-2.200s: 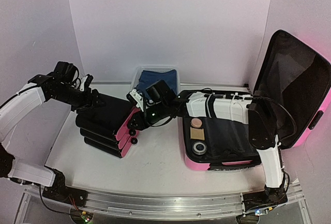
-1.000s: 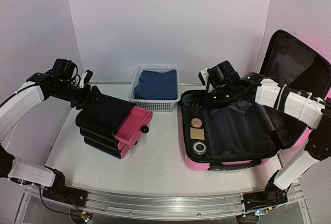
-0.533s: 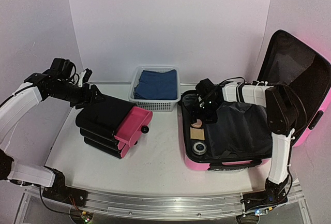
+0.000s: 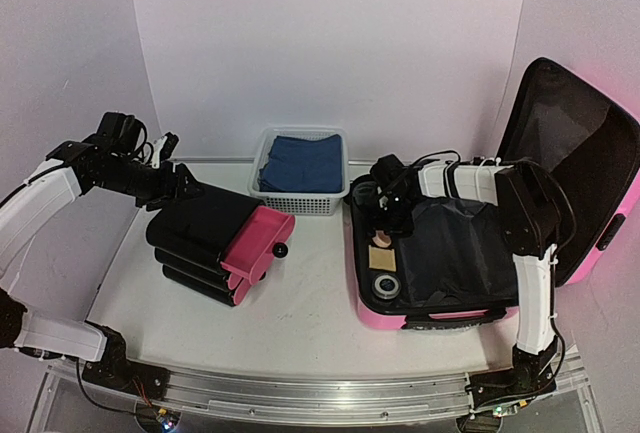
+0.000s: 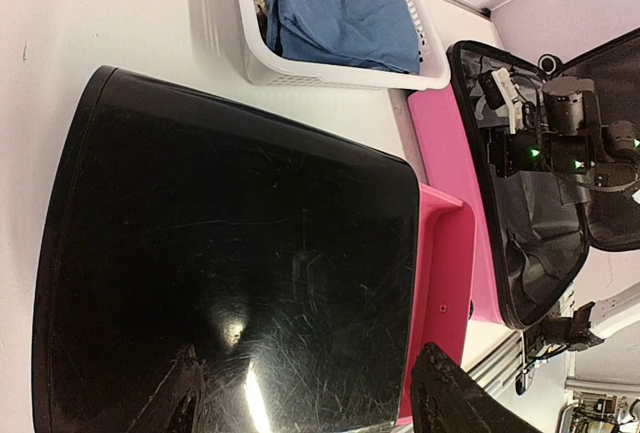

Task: Open, take out, and arrange the luggage

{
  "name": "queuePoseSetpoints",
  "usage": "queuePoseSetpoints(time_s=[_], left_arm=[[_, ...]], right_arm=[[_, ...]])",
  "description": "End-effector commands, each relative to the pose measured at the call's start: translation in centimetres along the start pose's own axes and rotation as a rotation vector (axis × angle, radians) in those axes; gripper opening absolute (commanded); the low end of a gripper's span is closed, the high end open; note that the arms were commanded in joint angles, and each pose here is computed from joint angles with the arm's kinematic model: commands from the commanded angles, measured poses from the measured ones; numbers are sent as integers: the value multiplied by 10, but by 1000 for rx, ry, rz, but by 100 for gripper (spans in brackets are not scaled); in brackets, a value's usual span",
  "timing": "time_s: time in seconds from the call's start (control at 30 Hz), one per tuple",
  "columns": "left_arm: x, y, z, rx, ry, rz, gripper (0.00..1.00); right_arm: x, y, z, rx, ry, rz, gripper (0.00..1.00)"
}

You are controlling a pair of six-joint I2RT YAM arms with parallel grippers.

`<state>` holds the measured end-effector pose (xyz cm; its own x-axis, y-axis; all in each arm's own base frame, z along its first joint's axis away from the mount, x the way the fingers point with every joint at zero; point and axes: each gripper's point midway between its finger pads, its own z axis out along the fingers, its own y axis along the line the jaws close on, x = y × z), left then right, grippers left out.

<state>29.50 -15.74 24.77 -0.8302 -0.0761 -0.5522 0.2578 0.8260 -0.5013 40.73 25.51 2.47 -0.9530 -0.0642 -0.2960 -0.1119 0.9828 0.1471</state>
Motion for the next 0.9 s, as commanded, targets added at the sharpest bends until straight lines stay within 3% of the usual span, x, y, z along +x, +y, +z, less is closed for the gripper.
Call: queuePoseSetpoints(time_s=[0.0,0.4,0.53,0.67,0.87], left_arm=[[-21,-15,-17,37,-87,37,71],[-21,-17,-16,48,-82,30,71],[-21,-15,-15,43,-81,27,71],[-22,-16,-13,47,-75,27,71],[-21,-17,-14,50,-77,25,71]], right_arm=[[-14,-8,0,50,-50,15,67],[-13,-10,3,61,-49,4,66],[-16,-8,-19,42,-81,-7,62],[-21,-3,-46,1,-126,-35,51],[-24,7,-97,-88,-218,-49,48]])
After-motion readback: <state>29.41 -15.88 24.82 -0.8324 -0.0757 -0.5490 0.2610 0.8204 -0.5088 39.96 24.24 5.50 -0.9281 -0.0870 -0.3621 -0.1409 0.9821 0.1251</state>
